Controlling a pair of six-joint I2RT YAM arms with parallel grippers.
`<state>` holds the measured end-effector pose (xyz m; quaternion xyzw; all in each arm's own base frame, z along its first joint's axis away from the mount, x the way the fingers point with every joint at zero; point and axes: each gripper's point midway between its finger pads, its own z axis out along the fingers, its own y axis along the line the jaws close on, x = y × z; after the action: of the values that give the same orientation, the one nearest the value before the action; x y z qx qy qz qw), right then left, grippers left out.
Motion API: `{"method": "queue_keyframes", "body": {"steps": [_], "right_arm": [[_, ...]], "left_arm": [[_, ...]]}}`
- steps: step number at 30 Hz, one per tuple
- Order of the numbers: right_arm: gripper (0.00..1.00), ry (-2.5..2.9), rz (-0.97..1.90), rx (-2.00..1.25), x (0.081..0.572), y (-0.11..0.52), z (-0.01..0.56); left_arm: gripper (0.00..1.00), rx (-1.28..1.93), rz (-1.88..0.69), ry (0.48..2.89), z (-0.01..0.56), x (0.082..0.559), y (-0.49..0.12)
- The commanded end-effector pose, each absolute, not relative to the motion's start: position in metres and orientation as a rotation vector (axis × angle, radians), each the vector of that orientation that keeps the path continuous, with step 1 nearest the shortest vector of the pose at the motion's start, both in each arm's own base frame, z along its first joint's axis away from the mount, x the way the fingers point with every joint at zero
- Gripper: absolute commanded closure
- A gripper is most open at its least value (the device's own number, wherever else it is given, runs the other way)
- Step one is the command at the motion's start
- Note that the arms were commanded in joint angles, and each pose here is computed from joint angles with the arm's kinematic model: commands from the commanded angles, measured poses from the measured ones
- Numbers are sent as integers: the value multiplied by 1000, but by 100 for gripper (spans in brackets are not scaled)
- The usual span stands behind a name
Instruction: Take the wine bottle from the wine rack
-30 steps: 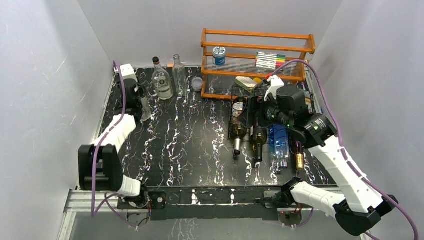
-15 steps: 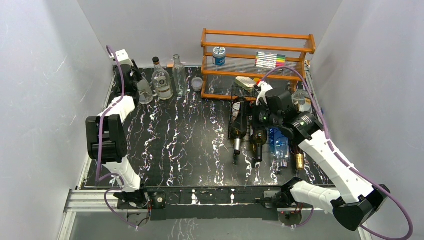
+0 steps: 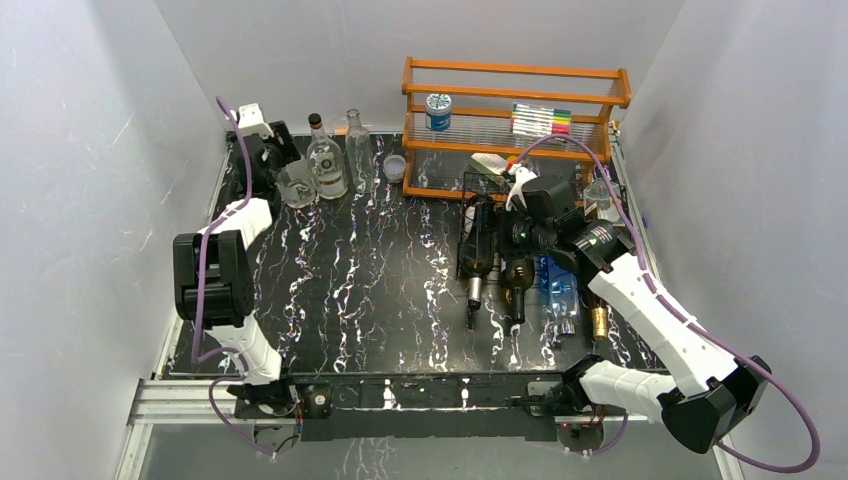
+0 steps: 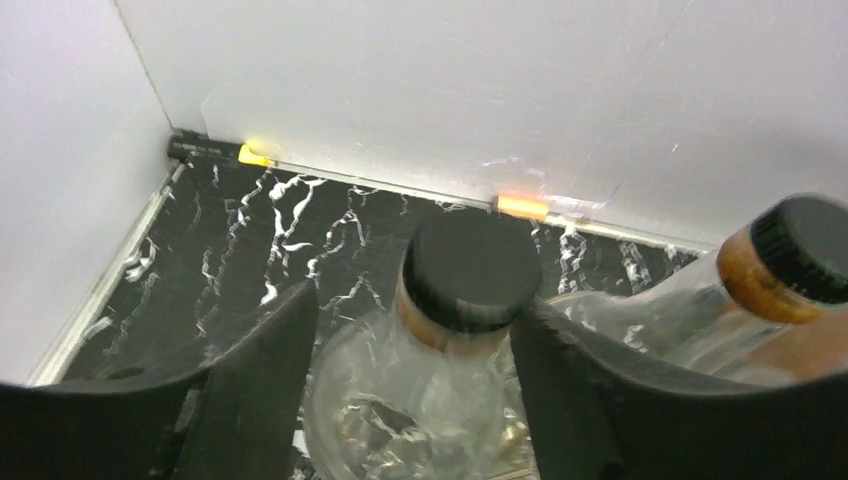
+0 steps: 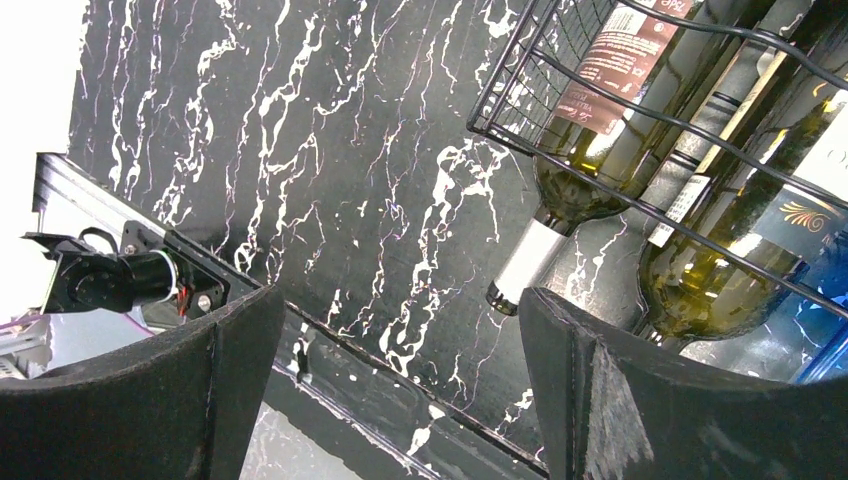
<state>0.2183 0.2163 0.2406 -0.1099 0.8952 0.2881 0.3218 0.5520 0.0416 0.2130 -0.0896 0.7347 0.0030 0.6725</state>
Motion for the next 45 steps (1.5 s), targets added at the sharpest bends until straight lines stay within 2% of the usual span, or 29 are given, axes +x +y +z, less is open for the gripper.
{"method": "queue_keyframes", "body": {"steps": [1,3,6,15,20,25,37,45], "right_arm": [[2,2305,762,-276,225,219,248],[2,2330,728,-270,227,216,242],[2,2348,699,-277,233,217,234],[2,2310,734,-309,270,248,228],[4,2333,717,-309,293,263,215],[8,2376,755,-283,301,277,205],[8,2306,956,-246,324,328,214],[8,2225,1014,-245,360,359,228]], "left_arm": [[20,-225,-14,1498,274,536,42],[10,-246,-27,1527,269,530,41],[2,-264,-35,1586,262,518,40],[2,-362,-60,1661,264,449,37],[2,-223,-255,1660,262,425,-7],[2,12,-206,1720,255,408,-60],[2,109,-223,1690,271,396,-87],[2,122,-227,1693,269,395,-92]]}}
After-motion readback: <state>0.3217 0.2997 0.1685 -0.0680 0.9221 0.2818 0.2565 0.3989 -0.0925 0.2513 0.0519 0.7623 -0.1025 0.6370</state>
